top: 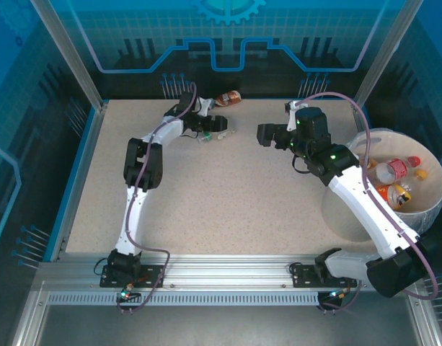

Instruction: Put the plastic bottles in the bin

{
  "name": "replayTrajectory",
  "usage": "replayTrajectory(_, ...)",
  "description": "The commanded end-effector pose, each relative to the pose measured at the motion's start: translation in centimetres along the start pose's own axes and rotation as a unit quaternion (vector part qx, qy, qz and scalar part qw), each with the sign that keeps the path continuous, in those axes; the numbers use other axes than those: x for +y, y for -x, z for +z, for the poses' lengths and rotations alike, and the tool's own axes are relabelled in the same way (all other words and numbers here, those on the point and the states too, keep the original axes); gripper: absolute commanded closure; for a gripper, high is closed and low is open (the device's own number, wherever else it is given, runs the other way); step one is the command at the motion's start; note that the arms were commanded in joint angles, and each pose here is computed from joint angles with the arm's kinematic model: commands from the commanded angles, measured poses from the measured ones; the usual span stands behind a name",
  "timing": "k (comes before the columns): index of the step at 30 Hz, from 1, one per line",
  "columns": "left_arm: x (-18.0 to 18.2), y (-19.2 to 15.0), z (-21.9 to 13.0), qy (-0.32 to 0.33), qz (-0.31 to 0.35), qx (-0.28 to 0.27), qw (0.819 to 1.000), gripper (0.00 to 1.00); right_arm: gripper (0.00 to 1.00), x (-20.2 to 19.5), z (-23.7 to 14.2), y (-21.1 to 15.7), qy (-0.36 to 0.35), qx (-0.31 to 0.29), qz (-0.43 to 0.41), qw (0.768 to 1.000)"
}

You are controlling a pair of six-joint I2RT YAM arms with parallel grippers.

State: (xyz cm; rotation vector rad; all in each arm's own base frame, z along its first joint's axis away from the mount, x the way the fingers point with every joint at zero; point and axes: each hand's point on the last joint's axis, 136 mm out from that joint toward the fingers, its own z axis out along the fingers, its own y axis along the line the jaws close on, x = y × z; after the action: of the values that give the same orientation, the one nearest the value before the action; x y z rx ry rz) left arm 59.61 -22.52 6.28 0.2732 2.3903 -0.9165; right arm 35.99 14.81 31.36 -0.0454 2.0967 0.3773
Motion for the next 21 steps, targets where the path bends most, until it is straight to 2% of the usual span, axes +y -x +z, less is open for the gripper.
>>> replayTrajectory(1, -1.8, -1.0, -1.3, 0.02, 0.044, 0.012, 0.999, 0.09, 0.0, 0.2, -0.8, 0.3, -0.002, -0.011, -0.004, 1.0)
replayTrajectory(6, -1.7, -3.1, -1.4, 0.103, 0.097, 0.017, 0.99, 0.08, 0.0, -0.2, -1.3, 0.4, -0.01, -0.015, -0.005, 1.0)
replayTrajectory(9, -1.7, -4.4, -1.0, 0.156, 0.141, 0.03, 0.977, 0.1, 0.0, -0.3, -1.6, 0.4, -0.014, -0.018, -0.005, 1.0)
replayTrajectory(11, -1.4, -5.0, -0.7, 0.187, 0.159, 0.037, 0.969, 0.16, 0.0, -0.4, -1.8, 0.3, -0.015, -0.017, -0.004, 1.0)
replayTrajectory(13, -1.2, -5.2, -0.6, 0.21, 0.165, 0.041, 0.963, 0.26, 0.0, -0.5, -2.0, 0.3, -0.016, -0.018, -0.003, 1.0)
replayTrajectory(16, -1.2, -5.5, -0.6, 0.235, 0.17, 0.04, 0.956, 0.34, 0.0, -0.8, -2.4, 0.1, -0.02, -0.019, -0.002, 1.0)
replayTrajectory(21, -1.7, -6.4, -1.3, 0.238, 0.144, 0.032, 0.96, 0.44, 0.0, -1.1, -3.1, -0.4, -0.024, -0.016, -0.006, 1.0)
